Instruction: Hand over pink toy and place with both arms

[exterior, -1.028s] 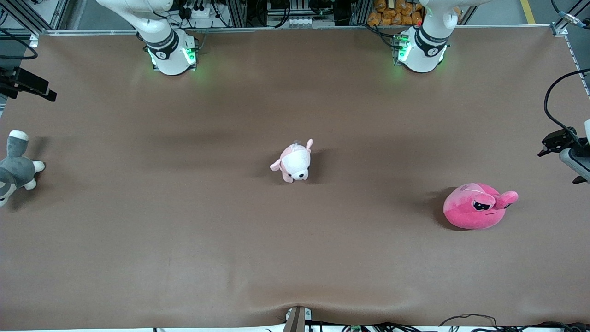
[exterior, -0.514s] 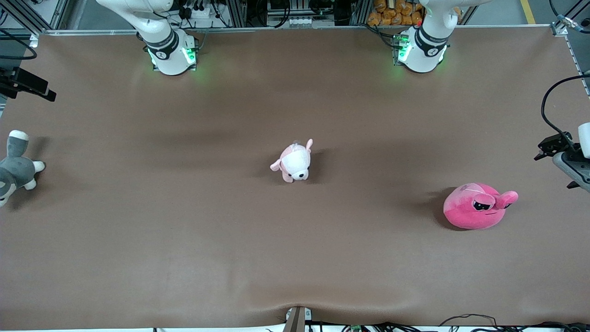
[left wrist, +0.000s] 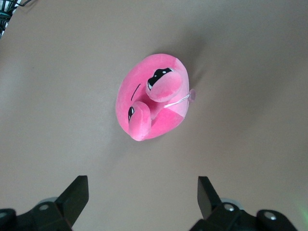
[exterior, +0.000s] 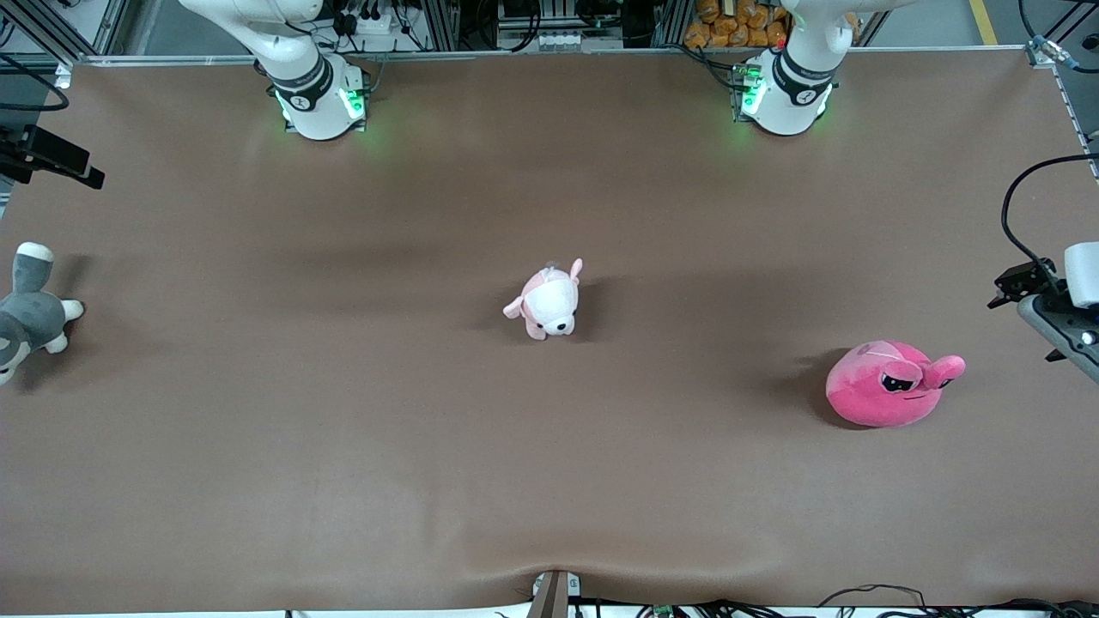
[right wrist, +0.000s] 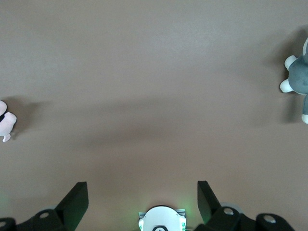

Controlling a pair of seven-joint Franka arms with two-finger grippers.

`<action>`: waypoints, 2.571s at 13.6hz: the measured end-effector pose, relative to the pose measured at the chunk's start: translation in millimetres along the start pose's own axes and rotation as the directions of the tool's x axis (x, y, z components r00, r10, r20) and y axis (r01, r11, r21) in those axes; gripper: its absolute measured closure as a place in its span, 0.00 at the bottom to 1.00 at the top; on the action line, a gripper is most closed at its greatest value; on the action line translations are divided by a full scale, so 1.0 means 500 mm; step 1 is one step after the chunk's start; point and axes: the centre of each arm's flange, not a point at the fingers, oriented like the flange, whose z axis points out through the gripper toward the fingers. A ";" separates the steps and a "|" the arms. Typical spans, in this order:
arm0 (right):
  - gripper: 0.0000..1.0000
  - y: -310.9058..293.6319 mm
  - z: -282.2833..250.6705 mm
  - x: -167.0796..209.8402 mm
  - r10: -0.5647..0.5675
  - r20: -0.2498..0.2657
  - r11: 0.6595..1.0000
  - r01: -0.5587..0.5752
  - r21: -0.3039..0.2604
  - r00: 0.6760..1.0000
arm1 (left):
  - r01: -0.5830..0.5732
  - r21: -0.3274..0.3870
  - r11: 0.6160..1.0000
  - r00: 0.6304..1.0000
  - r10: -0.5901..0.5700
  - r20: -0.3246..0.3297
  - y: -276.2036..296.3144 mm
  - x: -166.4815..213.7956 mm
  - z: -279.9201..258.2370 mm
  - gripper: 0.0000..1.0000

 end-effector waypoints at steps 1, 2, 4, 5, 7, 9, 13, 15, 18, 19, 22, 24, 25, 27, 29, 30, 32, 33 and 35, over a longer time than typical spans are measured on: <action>0.00 0.000 0.000 0.000 0.000 0.000 1.000 0.000 0.000 1.000 | 0.000 -0.001 1.000 1.000 0.000 0.001 -0.003 0.002 0.010 0.00; 0.00 0.000 0.000 0.000 0.000 0.000 1.000 0.000 0.000 1.000 | -0.001 -0.003 1.000 1.000 0.001 0.003 -0.006 0.004 0.019 0.00; 0.00 0.000 0.000 0.000 0.000 0.000 1.000 0.000 0.000 1.000 | -0.005 -0.001 1.000 1.000 0.005 0.002 -0.011 0.009 0.036 0.00; 0.00 0.000 0.000 0.000 0.000 0.000 1.000 0.000 0.000 1.000 | -0.008 0.000 1.000 1.000 0.008 0.002 -0.012 0.010 0.044 0.00; 0.00 0.001 0.000 0.000 0.001 0.000 1.000 -0.001 0.000 1.000 | -0.009 0.001 1.000 1.000 0.009 0.002 -0.014 0.009 0.056 0.00; 0.00 0.001 0.000 0.000 0.001 0.000 1.000 -0.001 0.000 1.000 | -0.009 0.006 1.000 1.000 0.009 -0.001 -0.016 0.009 0.067 0.00; 0.00 0.001 0.000 0.000 0.001 0.000 1.000 -0.001 0.000 1.000 | -0.010 0.008 1.000 1.000 0.010 -0.002 -0.017 0.007 0.091 0.00; 0.00 0.001 0.000 0.000 0.001 0.000 1.000 -0.001 0.000 1.000 | -0.018 0.010 1.000 1.000 0.018 -0.004 -0.018 0.006 0.097 0.00; 0.00 0.002 0.001 0.001 0.002 0.001 1.000 -0.002 0.000 1.000 | -0.033 0.019 0.999 0.999 0.034 -0.010 -0.022 0.006 0.118 0.00; 0.00 0.002 0.001 0.001 0.002 0.001 1.000 -0.002 0.000 1.000 | -0.034 0.022 0.999 0.999 0.034 -0.012 -0.026 0.003 0.127 0.00; 0.00 0.002 0.001 0.001 0.002 0.001 1.000 -0.002 0.000 1.000 | -0.040 0.027 0.999 0.999 0.040 -0.023 -0.031 -0.002 0.146 0.00; 0.00 0.002 0.001 0.001 0.002 0.001 1.000 -0.002 0.000 1.000 | -0.039 0.024 0.999 0.999 0.040 -0.030 -0.029 0.001 0.156 0.00; 0.00 0.002 0.001 0.001 0.002 0.001 1.000 -0.002 0.000 1.000 | -0.038 0.022 0.999 0.999 0.039 -0.036 -0.028 0.001 0.161 0.00; 0.00 0.002 0.001 0.001 0.002 0.001 1.000 -0.002 0.000 1.000 | -0.039 0.017 0.999 0.998 0.040 -0.041 -0.026 0.002 0.173 0.00; 0.00 0.002 0.001 0.001 0.002 0.001 1.000 -0.002 0.000 1.000 | -0.037 0.014 0.999 0.998 0.038 -0.051 -0.026 0.005 0.183 0.00; 0.00 0.002 0.001 0.001 0.002 0.001 1.000 -0.002 0.000 1.000 | -0.037 0.013 0.999 0.998 0.038 -0.056 -0.026 0.007 0.191 0.00; 0.00 0.002 0.001 0.001 0.002 0.001 1.000 -0.002 0.000 1.000 | -0.041 0.015 0.999 0.997 0.042 -0.060 -0.028 0.010 0.207 0.00; 0.00 0.002 0.001 0.001 0.002 0.001 1.000 -0.002 0.000 1.000 | -0.043 0.015 0.999 0.997 0.044 -0.060 -0.029 0.011 0.212 0.00; 0.00 0.002 0.001 0.001 0.002 0.001 1.000 -0.002 0.000 1.000 | -0.047 0.020 0.999 0.997 0.048 -0.062 -0.030 0.012 0.216 0.00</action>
